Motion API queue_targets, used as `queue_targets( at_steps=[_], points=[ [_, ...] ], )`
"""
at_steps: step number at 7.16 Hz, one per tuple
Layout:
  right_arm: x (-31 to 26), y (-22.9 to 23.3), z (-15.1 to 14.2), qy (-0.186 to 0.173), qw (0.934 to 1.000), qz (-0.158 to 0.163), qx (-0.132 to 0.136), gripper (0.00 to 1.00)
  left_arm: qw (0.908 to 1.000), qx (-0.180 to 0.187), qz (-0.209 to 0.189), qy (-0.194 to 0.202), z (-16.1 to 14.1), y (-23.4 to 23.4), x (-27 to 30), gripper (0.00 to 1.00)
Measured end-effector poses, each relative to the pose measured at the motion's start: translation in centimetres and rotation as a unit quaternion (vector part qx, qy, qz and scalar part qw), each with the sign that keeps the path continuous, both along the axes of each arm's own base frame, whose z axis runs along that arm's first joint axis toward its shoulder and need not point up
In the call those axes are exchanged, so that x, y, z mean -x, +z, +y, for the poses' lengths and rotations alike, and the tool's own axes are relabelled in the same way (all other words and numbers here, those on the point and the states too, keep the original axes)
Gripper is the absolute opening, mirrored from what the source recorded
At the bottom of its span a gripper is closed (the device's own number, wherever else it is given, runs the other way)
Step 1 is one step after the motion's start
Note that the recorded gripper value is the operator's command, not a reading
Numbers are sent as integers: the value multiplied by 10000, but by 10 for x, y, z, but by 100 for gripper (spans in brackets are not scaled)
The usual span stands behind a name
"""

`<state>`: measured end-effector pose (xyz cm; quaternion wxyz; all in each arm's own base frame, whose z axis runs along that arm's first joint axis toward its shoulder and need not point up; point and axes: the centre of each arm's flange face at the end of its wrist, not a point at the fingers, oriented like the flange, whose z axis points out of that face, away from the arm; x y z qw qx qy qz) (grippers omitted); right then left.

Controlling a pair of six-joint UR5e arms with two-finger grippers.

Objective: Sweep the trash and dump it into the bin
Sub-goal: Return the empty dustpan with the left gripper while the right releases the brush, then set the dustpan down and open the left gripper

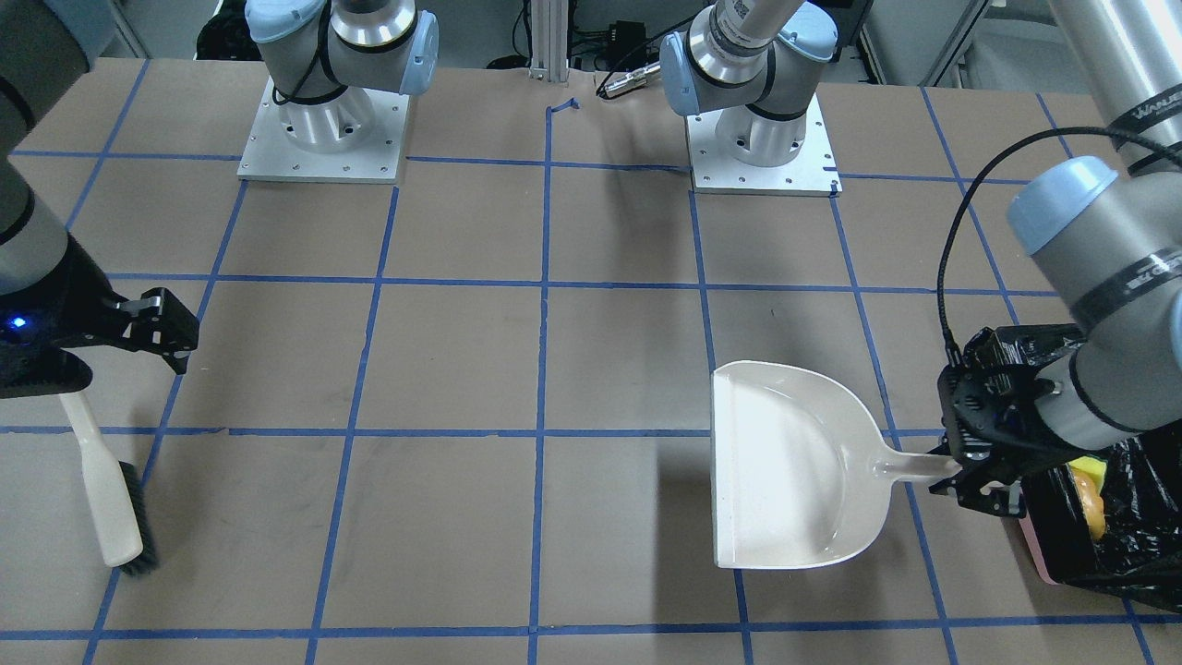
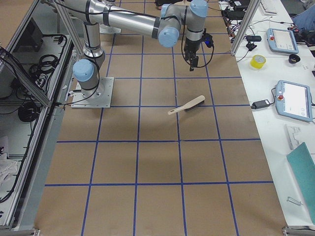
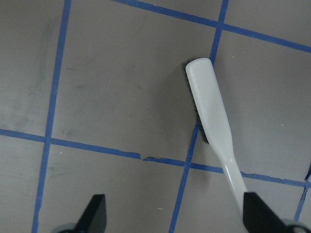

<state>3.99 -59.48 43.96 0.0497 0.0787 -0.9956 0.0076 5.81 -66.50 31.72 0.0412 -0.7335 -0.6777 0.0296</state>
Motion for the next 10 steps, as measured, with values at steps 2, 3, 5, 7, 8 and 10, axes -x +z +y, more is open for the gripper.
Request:
queue_targets(
  at_steps=[2,3,5,7,8,10],
  points=[
    [-68,17,14,-307,9995,-12,5,100,9994,-269,18,232,-8,-40,13,0],
    [-101,20,23,-372,9993,-18,-7,100,9990,-339,-54,286,-11,-53,17,0],
    [-150,27,44,-361,9993,-26,26,100,9982,-382,-253,397,-14,-70,29,0],
    [-163,34,51,-323,9994,-53,91,100,9985,-224,-327,384,-15,-77,39,0],
    [-162,35,51,-330,9994,-93,111,99,9987,-135,-345,342,-16,-78,40,0],
    [-155,46,49,-383,9986,-155,330,100,9989,-100,-346,287,-15,-85,42,43]
  ],
)
